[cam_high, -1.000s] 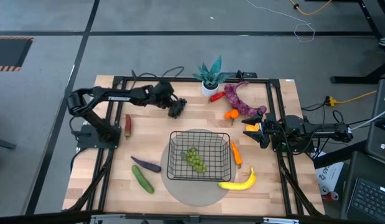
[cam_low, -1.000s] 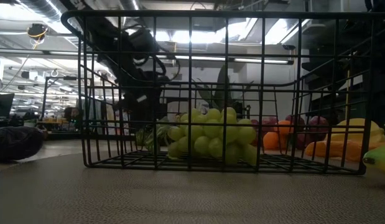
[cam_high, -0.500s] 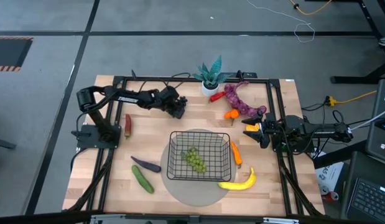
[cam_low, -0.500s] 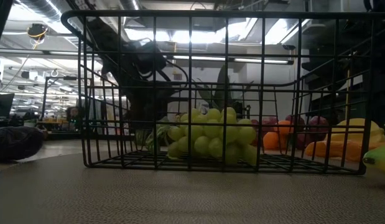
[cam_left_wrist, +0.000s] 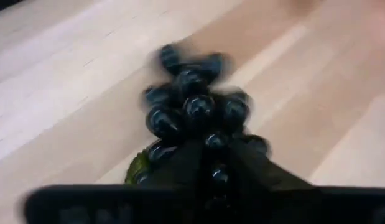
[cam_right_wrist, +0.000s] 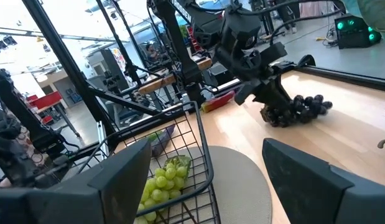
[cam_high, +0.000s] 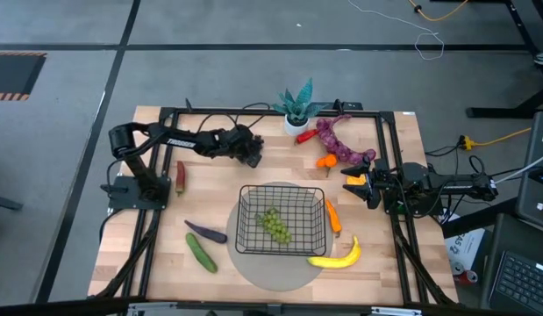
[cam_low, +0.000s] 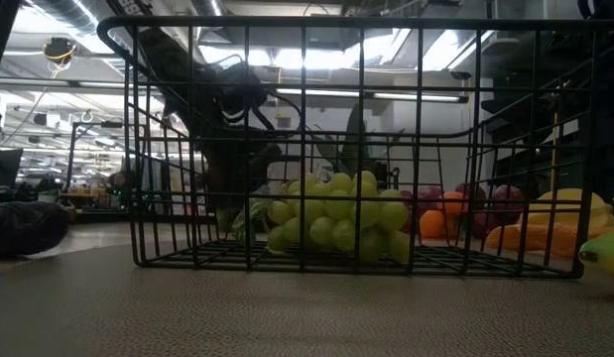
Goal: Build produce basket
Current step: Put the black grapes into the black wire basket
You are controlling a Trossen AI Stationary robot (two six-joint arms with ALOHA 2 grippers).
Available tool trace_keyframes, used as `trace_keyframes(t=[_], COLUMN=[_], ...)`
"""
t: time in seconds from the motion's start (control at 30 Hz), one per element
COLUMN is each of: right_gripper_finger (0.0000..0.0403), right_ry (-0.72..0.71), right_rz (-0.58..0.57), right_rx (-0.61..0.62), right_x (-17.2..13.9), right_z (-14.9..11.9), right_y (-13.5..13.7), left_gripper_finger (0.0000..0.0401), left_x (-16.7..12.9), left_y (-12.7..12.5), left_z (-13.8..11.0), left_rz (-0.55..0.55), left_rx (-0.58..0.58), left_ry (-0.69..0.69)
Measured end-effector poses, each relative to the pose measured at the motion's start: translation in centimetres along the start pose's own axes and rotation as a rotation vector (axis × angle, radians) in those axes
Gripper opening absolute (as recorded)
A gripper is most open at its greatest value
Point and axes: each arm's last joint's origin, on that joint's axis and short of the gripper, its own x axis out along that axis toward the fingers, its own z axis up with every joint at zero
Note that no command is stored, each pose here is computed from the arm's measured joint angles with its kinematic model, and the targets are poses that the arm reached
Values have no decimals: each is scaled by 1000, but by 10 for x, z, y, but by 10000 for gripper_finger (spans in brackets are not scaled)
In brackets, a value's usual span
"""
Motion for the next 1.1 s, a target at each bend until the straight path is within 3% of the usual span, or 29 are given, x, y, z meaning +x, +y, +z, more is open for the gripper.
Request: trace_keyframes(t=[0.07,0.27,0.43,0.67,0.9,1.1], right_gripper_finger=[310,310,310,310,310,310], right_ry=[0,0,0,-1,-4,-4], right_rz=[0,-1,-1,-2,-9,-9], right_rx=[0,0,-5,-7,-30,-32], right_x=[0,0,0,0,0,0], right_z=[0,0,0,0,0,0], right_y=[0,0,0,0,0,0], left_gripper_finger=[16,8,4,2,1,1], left_x=[-8,-61,-117,-175,-198,-193], left_y=[-3,-13,-29,-57,-90,-110], left_z=[6,29,40,29,16,1], left_rz=[18,-37,-165,-357,-537,-696], left_rx=[25,60,135,286,441,649], left_ry=[-62,-264,-450,-611,-754,-754])
